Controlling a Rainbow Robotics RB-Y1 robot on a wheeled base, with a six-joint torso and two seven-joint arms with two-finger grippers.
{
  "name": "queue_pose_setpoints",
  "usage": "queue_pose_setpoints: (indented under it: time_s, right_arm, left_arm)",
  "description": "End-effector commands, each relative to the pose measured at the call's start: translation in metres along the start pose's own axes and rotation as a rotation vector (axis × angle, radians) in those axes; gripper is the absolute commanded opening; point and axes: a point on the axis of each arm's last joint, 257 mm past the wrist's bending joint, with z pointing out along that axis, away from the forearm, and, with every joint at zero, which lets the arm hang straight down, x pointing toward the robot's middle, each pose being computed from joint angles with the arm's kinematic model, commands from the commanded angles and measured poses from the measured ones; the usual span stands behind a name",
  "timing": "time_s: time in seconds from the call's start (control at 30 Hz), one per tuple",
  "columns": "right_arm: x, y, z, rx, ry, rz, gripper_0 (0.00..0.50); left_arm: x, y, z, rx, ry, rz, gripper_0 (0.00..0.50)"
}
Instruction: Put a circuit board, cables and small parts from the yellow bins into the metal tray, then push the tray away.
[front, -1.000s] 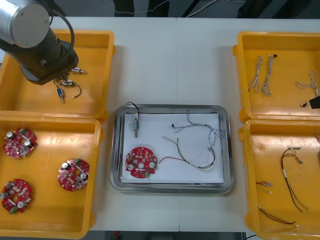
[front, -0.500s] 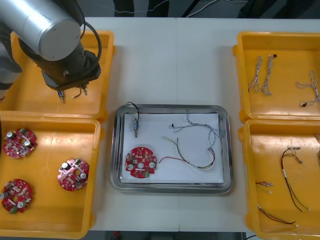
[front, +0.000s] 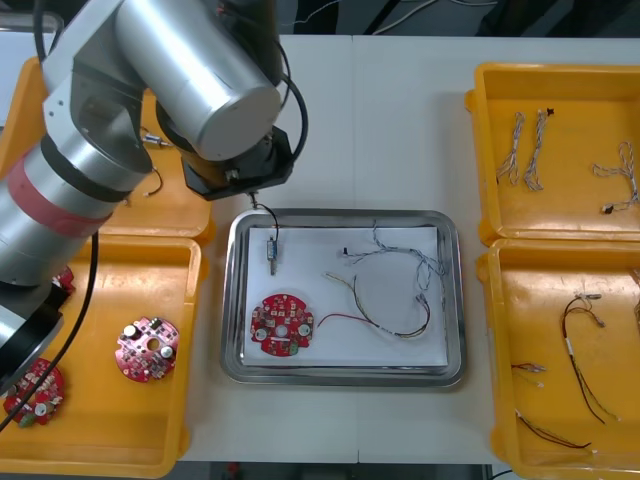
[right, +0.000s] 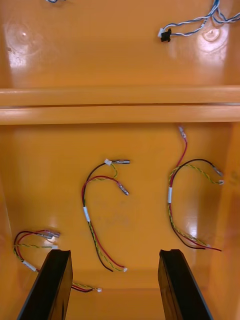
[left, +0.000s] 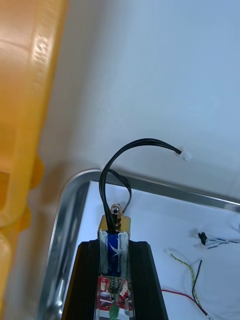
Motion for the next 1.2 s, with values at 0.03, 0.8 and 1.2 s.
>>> queue_pose_setpoints:
  time_s: [0.03, 0.8, 1.2]
  right_arm:
    - [-0.001, -0.003, -0.007, 0.004, -0.032, 0.048, 0.500]
    - [0.000, 0.002, -0.007, -0.005, -0.031, 0.038, 0.500]
    - [0.000, 0.003, -0.007, -0.007, -0.029, 0.036, 0.500]
  left_arm:
    - [0.020, -0.047, -0.015, 0.054, -0.039, 0.012, 0.000]
    - [0.099, -0.072, 0.042, 0.070, -0.013, 0.143, 0.000]
    - [0.100, -0.062, 0.085, 0.023, -0.014, 0.139, 0.000]
